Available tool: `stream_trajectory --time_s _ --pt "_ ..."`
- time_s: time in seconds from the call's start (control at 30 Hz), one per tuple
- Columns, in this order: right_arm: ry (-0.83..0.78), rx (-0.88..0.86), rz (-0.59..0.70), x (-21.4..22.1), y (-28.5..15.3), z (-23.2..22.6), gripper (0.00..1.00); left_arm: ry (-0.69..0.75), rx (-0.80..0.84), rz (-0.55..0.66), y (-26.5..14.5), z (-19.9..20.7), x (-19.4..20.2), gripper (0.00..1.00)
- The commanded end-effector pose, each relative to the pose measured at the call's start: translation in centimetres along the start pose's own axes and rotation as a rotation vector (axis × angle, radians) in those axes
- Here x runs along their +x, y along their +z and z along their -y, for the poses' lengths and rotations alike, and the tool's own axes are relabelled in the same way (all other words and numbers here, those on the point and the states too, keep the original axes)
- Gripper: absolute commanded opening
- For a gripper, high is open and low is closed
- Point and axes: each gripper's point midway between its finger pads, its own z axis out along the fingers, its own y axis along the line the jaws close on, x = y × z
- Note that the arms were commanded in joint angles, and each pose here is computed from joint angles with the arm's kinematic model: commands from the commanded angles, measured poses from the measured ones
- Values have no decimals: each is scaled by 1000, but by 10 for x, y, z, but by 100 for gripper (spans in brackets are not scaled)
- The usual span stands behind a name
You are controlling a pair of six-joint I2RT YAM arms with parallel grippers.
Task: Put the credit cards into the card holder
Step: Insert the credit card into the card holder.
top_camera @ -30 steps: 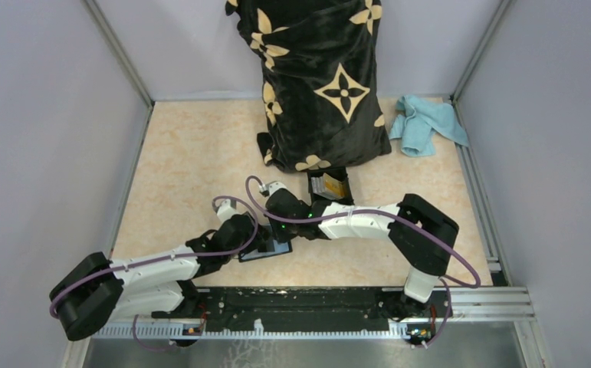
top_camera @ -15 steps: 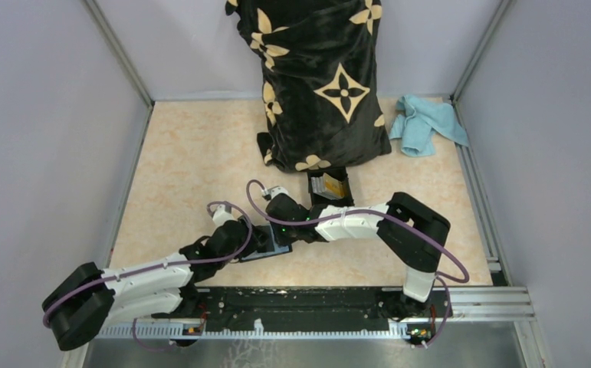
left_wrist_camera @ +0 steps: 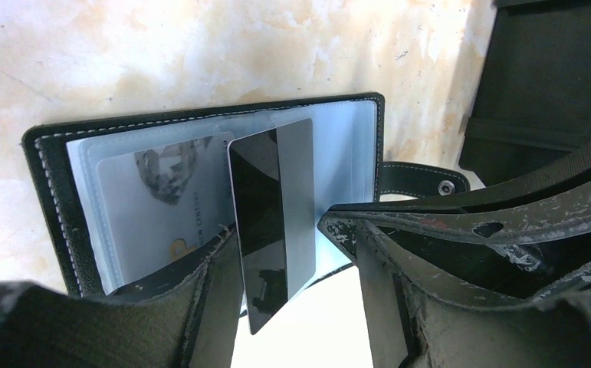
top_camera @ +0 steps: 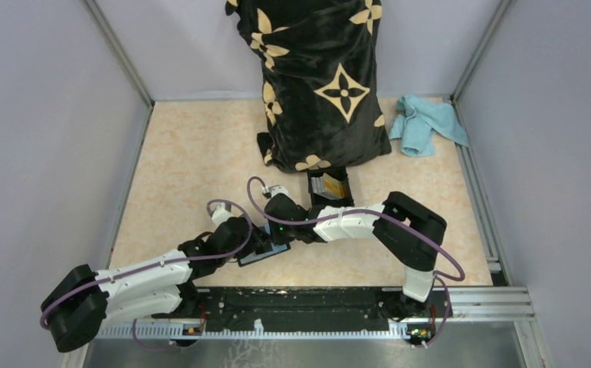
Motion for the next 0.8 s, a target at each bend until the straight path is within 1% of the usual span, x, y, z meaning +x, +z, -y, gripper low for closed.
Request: stream_trajectory --time_s 0.0,0.23,0.43,0.57,0.67,0.77 --pt "-15 124 -120 45 10 35 0 87 -241 -28 -9 -64 9 62" --pt "2 125 -128 48 12 39 0 31 -233 11 -16 -72 4 63" --pt "13 122 -136 50 14 42 0 -78 -96 65 -16 -65 0 65" --pt "17 124 -135 51 13 44 0 -97 -54 91 -18 -62 -5 66" --pt "18 124 -134 50 12 44 0 -102 -51 81 -20 -60 -4 64" --pt "18 124 -133 50 12 44 0 -103 -31 74 -23 -53 -5 59"
